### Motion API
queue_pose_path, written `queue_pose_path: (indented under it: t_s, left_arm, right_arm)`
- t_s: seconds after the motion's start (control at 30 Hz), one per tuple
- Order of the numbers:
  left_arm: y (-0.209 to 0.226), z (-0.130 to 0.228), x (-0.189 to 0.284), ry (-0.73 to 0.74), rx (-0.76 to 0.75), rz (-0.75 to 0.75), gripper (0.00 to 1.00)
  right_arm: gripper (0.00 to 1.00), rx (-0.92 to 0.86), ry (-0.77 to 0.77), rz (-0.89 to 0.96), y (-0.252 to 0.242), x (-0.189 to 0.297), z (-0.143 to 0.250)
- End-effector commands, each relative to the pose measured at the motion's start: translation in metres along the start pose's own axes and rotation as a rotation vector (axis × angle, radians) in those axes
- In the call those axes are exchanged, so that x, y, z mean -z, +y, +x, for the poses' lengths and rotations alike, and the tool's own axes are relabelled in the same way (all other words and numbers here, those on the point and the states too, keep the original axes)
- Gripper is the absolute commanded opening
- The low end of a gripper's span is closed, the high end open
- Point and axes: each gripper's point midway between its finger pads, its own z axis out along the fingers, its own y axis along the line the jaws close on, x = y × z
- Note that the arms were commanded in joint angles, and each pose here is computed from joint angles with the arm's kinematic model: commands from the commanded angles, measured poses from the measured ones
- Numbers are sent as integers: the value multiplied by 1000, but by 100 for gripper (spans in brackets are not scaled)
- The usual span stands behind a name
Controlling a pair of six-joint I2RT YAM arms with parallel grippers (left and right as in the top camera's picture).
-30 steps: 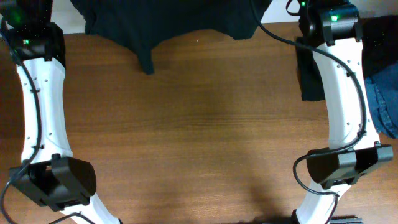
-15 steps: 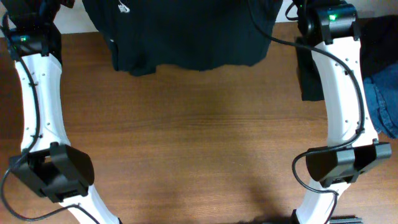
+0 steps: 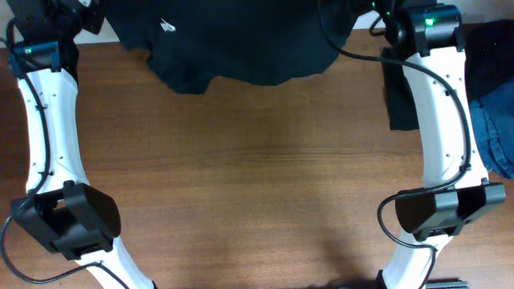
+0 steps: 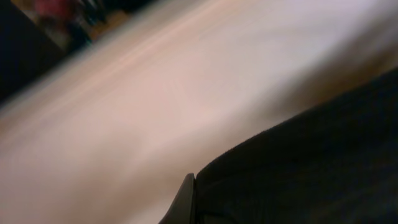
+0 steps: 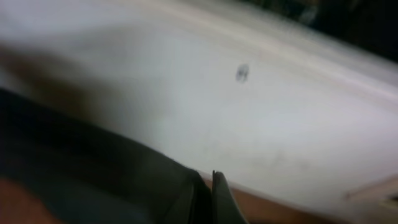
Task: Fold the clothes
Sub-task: 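Lower both grippers, laying the T-shirt's held edge down toward the table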
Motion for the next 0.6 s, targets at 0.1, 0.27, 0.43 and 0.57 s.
queue_pose_path:
  t_s: [0.1, 0.27, 0.43, 0.57]
  left_arm:
    - [-17, 37, 9, 161, 97, 74, 0]
    - [-39, 64, 18, 287, 202, 142, 0]
    - [-61, 89, 32, 411, 257, 213, 0]
    - [-79, 108, 46, 519, 319, 267, 0]
  right_arm:
    - [4, -13, 155, -31, -3, 2, 42]
    - [4, -26, 265, -147, 20, 10, 69]
    - [4, -40, 384, -215, 36, 18, 99]
    - [4, -60, 498, -292, 53, 27, 128]
